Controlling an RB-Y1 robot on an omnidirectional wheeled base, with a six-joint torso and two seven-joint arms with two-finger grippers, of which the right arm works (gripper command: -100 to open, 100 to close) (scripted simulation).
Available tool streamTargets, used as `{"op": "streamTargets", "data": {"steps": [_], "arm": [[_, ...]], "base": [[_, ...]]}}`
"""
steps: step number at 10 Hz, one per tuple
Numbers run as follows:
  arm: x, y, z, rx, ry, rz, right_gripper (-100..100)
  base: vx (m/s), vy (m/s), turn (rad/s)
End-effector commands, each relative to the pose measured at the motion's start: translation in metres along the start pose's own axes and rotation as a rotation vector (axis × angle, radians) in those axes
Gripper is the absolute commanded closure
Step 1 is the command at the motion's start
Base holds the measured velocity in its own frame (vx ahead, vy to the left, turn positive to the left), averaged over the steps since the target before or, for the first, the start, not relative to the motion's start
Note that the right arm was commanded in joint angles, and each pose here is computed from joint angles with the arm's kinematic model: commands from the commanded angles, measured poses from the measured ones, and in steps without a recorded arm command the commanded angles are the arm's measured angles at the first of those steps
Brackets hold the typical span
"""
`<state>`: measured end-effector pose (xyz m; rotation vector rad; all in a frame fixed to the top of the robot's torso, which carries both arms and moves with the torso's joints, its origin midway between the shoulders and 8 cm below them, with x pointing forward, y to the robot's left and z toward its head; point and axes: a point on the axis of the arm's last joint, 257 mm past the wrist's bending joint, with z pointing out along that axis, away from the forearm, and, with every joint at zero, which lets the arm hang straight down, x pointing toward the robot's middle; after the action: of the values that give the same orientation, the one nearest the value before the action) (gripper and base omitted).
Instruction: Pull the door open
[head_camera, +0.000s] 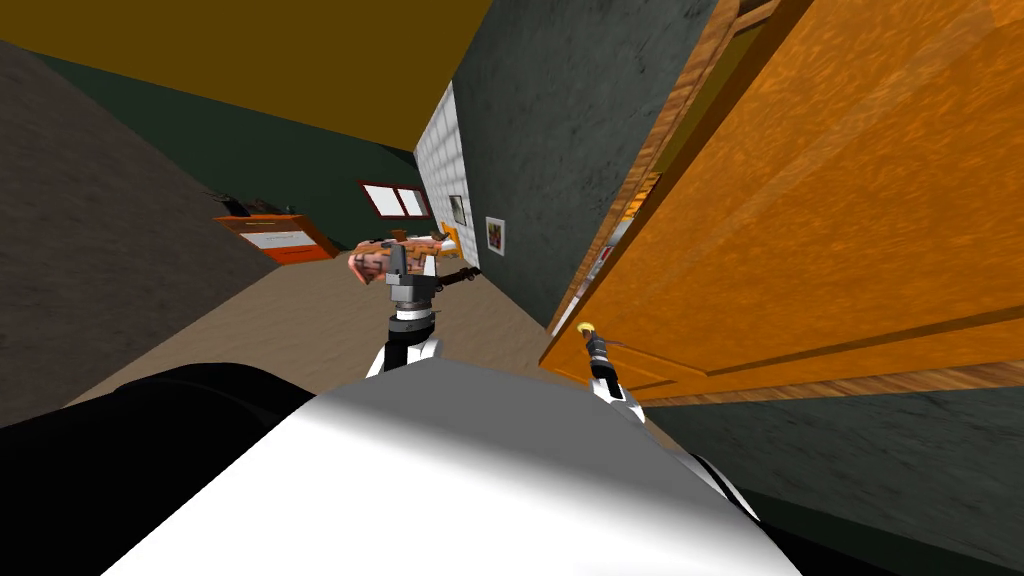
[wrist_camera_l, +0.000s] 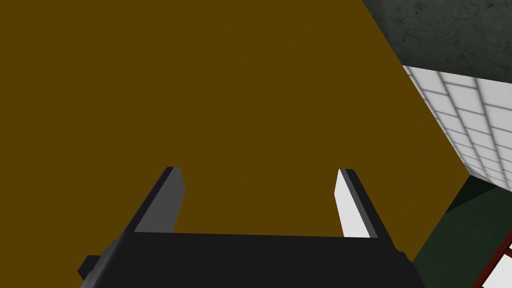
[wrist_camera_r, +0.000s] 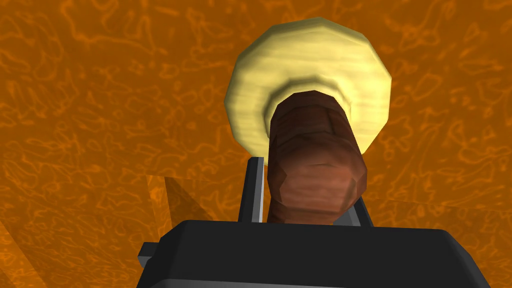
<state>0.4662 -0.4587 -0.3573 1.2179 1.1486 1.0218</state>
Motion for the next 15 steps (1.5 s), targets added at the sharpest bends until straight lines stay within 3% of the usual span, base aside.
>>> {"op": "streamTargets", "data": {"steps": [1,11,15], "arm": [[0.003,0.000,-0.0001,-0.002,0.009,-0.002,100],[0.008,0.003,0.0010,-0.010,0.047,-0.003,100],[0.025,0.004,-0.0082,-0.018,0.127,-0.009,100]], "base": [[-0.216,-0.066,0.106],[-0.193,-0.067,0.132],[-0.187,-0.056,0.057]]}}
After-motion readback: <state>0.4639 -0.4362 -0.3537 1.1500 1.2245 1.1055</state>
